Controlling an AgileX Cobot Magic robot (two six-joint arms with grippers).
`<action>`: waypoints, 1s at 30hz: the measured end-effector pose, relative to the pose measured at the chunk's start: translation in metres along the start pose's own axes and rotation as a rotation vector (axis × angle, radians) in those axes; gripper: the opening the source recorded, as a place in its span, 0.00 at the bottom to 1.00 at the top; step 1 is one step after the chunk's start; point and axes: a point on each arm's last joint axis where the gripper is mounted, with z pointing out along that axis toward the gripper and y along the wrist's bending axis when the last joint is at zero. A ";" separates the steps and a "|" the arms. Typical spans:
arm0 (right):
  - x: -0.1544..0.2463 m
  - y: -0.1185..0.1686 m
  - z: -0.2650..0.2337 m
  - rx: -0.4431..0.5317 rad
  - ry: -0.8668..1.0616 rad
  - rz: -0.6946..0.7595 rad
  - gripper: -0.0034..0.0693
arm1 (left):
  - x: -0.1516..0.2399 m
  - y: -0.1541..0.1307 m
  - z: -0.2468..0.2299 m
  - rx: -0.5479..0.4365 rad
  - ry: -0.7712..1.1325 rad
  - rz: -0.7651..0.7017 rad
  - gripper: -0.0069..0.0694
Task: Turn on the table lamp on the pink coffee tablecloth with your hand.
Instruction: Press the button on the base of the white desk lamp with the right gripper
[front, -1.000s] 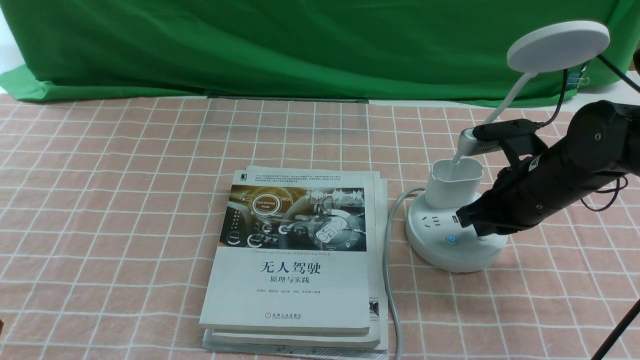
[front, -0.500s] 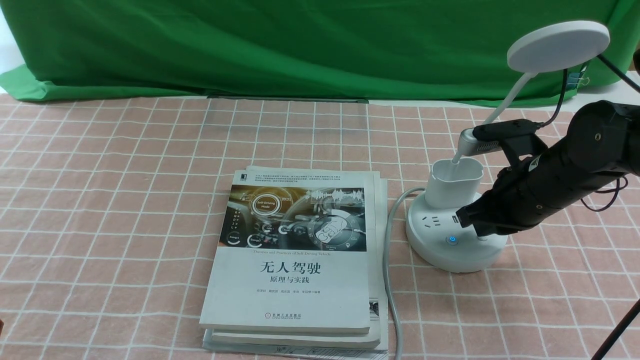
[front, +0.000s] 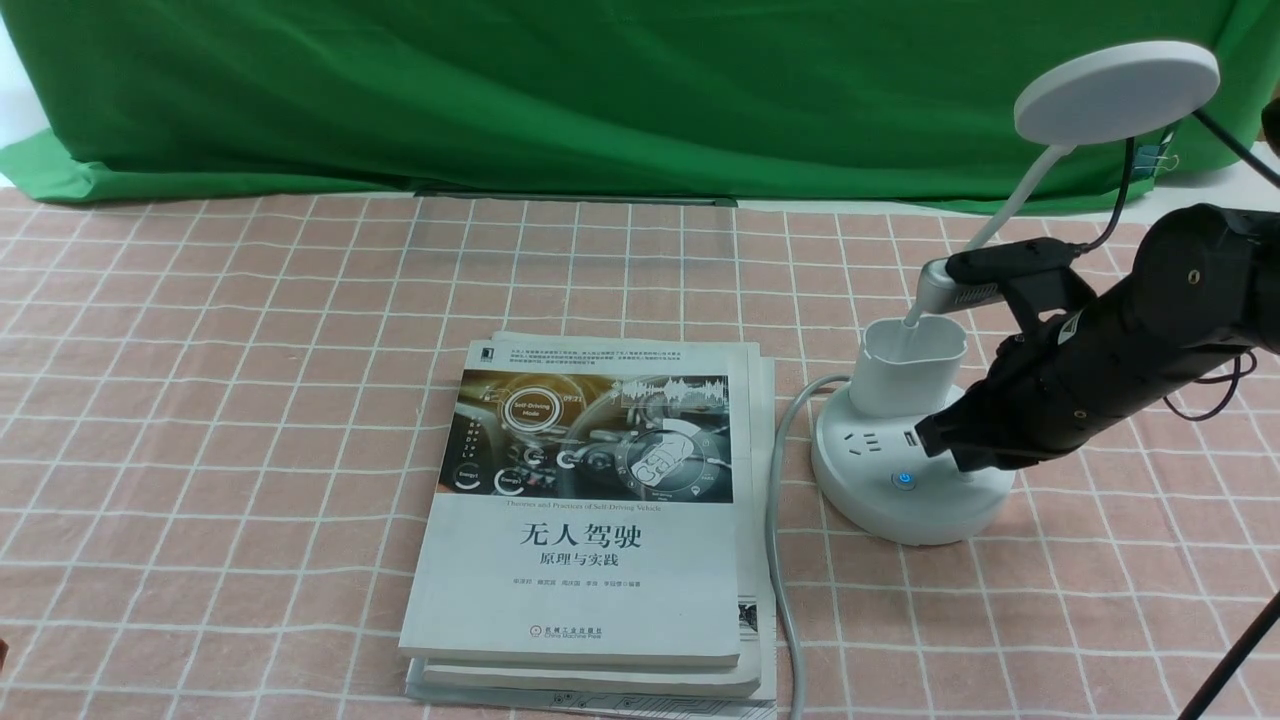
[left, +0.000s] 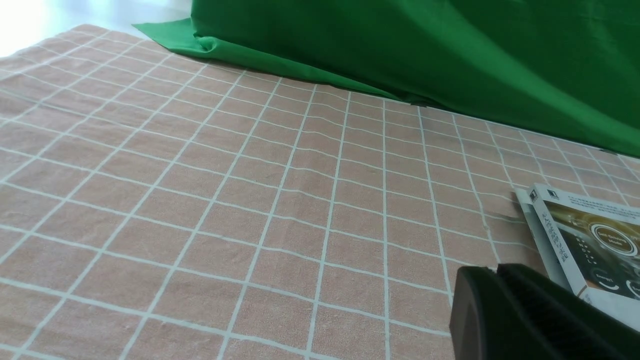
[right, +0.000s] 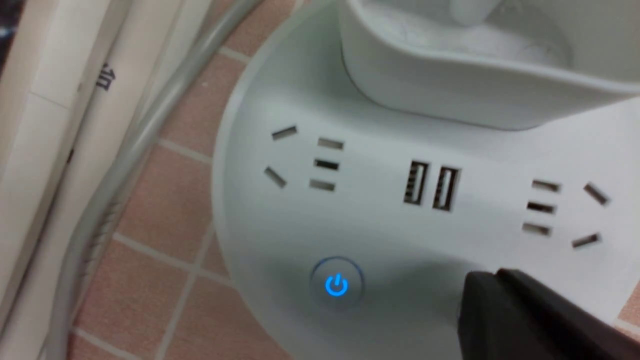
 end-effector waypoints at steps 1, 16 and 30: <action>0.000 -0.001 0.000 0.000 0.003 0.002 0.09 | 0.000 0.000 0.000 0.000 0.000 0.000 0.11; -0.002 -0.001 0.004 -0.011 0.046 0.012 0.09 | 0.000 0.000 0.000 0.000 0.000 0.000 0.11; -0.004 -0.001 -0.001 -0.014 0.038 0.010 0.09 | 0.000 0.000 0.000 0.000 0.000 0.001 0.11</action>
